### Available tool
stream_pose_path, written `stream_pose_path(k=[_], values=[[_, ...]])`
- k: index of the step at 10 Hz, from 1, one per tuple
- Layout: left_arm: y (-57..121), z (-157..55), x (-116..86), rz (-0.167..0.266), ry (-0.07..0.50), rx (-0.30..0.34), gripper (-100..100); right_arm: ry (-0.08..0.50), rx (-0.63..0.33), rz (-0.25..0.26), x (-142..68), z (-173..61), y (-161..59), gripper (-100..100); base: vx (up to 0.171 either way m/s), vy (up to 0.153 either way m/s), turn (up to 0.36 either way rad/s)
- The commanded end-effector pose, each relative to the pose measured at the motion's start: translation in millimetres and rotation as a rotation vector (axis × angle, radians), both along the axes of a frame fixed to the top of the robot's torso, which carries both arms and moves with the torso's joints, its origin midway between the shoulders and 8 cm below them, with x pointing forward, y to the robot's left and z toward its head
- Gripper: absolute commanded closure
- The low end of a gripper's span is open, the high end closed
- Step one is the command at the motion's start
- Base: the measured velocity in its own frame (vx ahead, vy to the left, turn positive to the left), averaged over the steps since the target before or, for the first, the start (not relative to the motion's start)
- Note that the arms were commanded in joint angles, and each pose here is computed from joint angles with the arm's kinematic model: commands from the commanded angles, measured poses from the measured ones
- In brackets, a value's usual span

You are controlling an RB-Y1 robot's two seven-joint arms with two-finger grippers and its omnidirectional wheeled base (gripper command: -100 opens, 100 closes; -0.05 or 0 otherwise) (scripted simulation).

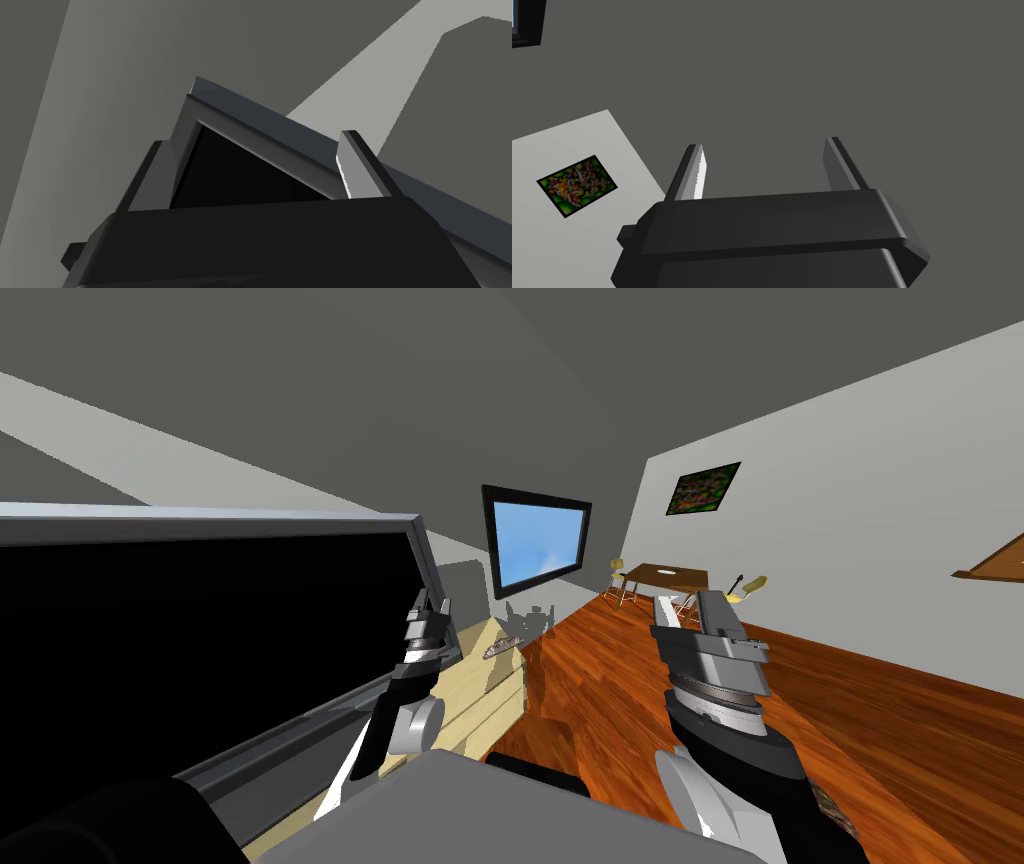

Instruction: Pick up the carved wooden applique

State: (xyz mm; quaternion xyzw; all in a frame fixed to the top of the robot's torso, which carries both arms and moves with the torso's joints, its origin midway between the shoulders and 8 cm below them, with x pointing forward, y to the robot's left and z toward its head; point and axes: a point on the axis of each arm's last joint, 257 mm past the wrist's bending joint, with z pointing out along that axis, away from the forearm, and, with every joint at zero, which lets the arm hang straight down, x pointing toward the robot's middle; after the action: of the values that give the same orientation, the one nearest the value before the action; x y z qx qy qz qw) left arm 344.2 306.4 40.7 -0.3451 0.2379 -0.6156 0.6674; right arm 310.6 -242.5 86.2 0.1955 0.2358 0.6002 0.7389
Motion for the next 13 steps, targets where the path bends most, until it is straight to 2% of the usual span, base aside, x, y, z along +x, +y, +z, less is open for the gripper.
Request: stream_pose_path(k=[1, 4, 8, 9, 10, 11, 13], values=[[6.8, -12, 4, 0.0, 0.043, 0.012, -100, 0.0, 0.0, 0.0, 0, 0, 0, 0, 0.062, -0.076, -0.009], [27.3, -44, 11, 0.014, 0.15, 0.021, -100, 0.0, 0.0, 0.0, 0, 0, 0, 0, 0.135, -0.165, 0.002], [77.0, -114, 15, 0.067, 0.372, 0.005, -100, 0.0, 0.0, 0.0, 0, 0, 0, 0, 0.196, -0.186, -0.006], [77.0, -114, 15, 0.067, 0.372, 0.005, -100, 0.0, 0.0, 0.0, 0, 0, 0, 0, 0.15, -0.13, -0.002], [93.1, -136, 13, 0.087, 0.439, -0.006, -100, 0.0, 0.0, 0.0, 0, 0, 0, 0, 0.141, -0.114, -0.017], [93.1, -136, 13, 0.087, 0.439, -0.006, -100, 0.0, 0.0, 0.0, 0, 0, 0, 0, 0.113, -0.079, 0.002], [127.1, -180, 3, 0.131, 0.576, -0.029, -100, 0.0, 0.0, 0.0, 0, 0, 0, 0, 0.185, -0.153, -0.017]])
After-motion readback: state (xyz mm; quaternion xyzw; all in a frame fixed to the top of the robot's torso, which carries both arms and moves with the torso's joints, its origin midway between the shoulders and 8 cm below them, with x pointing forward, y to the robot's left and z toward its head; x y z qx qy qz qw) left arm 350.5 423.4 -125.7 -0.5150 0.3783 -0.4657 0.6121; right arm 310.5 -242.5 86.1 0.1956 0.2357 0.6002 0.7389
